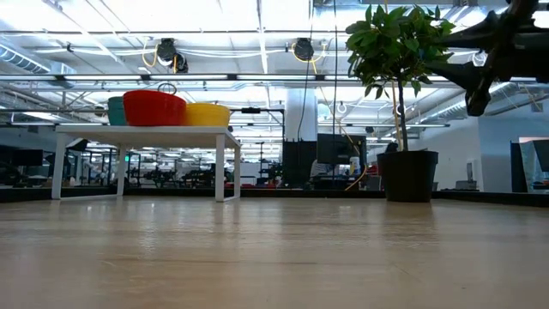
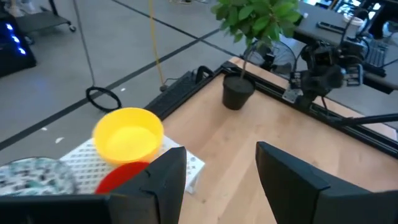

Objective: Pick & Place Mini bowls
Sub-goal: Return to Home Position

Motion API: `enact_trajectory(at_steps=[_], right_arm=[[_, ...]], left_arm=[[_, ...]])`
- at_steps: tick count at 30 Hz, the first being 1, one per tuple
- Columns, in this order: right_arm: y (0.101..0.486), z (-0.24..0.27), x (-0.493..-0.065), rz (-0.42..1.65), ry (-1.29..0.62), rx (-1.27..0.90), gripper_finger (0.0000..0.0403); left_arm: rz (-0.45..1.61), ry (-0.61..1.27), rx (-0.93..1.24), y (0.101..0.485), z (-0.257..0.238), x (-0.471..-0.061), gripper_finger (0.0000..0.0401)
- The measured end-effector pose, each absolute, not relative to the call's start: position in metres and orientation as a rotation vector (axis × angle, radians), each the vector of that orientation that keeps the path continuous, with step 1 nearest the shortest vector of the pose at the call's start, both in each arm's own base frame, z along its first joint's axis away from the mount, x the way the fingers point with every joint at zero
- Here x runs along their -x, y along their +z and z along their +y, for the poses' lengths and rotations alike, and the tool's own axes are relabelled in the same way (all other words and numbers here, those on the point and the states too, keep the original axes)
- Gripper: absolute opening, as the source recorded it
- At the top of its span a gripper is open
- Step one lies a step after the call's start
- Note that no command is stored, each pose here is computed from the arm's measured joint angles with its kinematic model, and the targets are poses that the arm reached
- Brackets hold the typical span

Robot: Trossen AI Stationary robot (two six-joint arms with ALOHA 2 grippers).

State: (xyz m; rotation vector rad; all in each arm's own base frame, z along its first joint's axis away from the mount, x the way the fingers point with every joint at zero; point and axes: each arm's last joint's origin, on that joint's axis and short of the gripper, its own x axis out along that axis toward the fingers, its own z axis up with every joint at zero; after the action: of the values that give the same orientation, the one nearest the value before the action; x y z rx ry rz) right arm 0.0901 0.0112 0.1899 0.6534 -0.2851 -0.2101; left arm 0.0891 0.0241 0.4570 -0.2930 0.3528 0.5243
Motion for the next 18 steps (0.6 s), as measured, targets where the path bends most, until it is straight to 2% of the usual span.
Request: enact_trajectory(at_steps=[8, 18], right_arm=[[0.190, 0.000, -0.091, -0.326, -0.329, -0.636, 0.0165], [0.190, -0.016, -0.089, -0.384, -0.502, -0.608, 0.0165]], left_arm=[[0.325, 0.455, 0.308, 0.417, 0.022, -0.129, 0.0198], [0.095, 0.316, 0.372, 0.363, 0.008, -0.154, 0.0198]])
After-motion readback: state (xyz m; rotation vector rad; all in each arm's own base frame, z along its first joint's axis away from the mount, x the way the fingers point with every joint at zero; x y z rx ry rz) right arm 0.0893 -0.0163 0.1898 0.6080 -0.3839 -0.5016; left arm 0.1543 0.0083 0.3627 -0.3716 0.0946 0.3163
